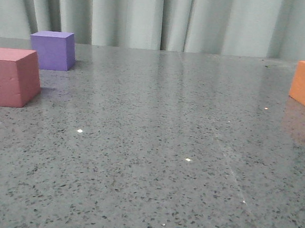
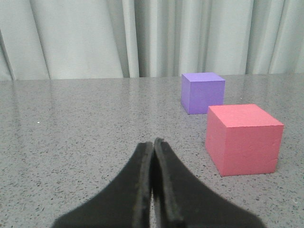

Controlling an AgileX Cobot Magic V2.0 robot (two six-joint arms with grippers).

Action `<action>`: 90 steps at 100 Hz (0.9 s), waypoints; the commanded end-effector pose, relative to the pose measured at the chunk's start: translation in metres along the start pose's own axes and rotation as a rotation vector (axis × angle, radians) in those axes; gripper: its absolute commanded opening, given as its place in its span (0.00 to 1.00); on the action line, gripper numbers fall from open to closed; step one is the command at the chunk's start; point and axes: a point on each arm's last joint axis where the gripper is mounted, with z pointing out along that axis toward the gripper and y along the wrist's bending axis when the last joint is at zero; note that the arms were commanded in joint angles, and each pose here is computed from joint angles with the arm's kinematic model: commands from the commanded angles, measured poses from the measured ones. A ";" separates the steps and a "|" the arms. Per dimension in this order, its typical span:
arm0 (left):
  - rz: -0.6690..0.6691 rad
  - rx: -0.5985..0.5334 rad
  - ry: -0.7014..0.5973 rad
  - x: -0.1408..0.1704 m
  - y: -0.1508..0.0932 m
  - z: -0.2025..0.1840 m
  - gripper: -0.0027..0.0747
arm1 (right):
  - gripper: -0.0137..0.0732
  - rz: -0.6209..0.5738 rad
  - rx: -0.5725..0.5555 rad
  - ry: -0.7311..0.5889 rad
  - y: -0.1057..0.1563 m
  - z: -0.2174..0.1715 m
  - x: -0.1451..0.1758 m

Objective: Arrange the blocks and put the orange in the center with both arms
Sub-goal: 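Move the right gripper above the orange cube and lower toward it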

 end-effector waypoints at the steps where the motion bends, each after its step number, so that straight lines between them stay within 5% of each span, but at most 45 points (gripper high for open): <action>1: -0.009 0.018 -0.069 0.009 -0.001 -0.001 0.01 | 0.08 -0.008 -0.010 -0.116 0.001 -0.003 -0.013; 35: -0.009 0.018 -0.069 0.009 -0.001 -0.001 0.01 | 0.08 -0.008 -0.025 -0.241 0.005 -0.008 -0.044; 59: -0.009 0.018 -0.069 0.009 -0.001 -0.001 0.01 | 0.08 -0.008 0.002 0.004 0.013 0.004 -0.107; 90: -0.009 0.018 -0.069 0.009 -0.001 -0.001 0.01 | 0.08 -0.007 0.044 0.365 0.021 0.086 -0.168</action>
